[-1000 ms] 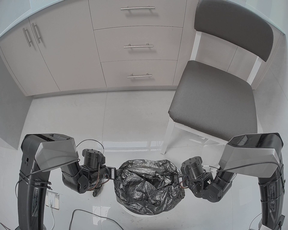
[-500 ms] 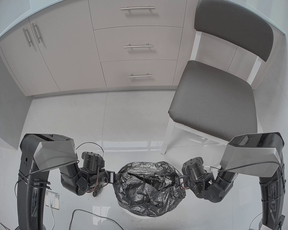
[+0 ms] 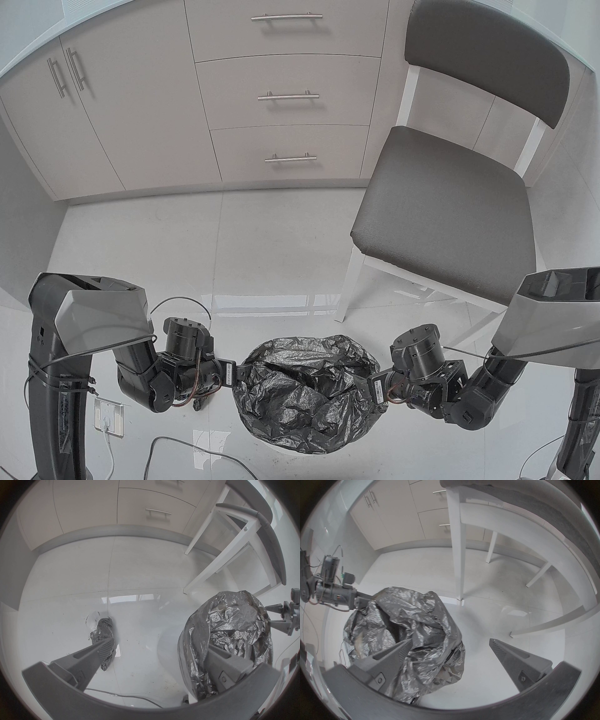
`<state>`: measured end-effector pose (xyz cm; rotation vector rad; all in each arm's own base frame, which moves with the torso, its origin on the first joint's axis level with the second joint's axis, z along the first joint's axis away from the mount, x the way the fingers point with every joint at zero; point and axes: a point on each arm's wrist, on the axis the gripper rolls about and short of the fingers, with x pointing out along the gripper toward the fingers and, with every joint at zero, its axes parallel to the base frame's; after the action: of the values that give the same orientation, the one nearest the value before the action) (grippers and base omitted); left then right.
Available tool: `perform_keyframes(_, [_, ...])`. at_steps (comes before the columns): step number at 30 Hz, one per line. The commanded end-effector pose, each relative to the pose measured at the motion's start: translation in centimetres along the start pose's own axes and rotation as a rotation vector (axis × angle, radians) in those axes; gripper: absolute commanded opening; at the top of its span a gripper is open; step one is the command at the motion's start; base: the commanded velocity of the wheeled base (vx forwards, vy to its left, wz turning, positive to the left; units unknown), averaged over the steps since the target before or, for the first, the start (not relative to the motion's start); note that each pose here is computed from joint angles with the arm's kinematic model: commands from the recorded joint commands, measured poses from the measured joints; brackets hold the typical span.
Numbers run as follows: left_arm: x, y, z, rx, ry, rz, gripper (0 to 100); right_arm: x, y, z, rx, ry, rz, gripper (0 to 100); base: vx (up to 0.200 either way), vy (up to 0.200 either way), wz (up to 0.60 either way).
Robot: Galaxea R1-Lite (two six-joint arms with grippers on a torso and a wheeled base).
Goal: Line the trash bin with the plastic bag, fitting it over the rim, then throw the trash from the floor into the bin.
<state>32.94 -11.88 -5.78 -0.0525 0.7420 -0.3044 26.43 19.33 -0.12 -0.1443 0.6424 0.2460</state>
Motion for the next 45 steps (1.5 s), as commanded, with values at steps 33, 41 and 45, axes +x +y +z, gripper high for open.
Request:
perform_keyframes(33, [1.1, 0.4, -1.6, -0.002, -0.059, -0.017, 100, -3.9, 13.1, -5.4, -0.285, 0.012, 0.388, 100, 0.0, 0.0, 0.0])
perform_keyframes(41, [1.2, 0.3, -1.7, -0.03, -0.091, -0.062, 100, -2.5, 13.9, -5.5, -0.289, 0.006, 0.388, 100, 0.0, 0.0, 0.0])
perform_keyframes(45, [1.2, 0.3, -1.8, -0.03, -0.097, -0.064, 100, -2.0, 14.4, -6.2, -0.299, 0.017, 0.391, 100, 0.0, 0.0, 0.0])
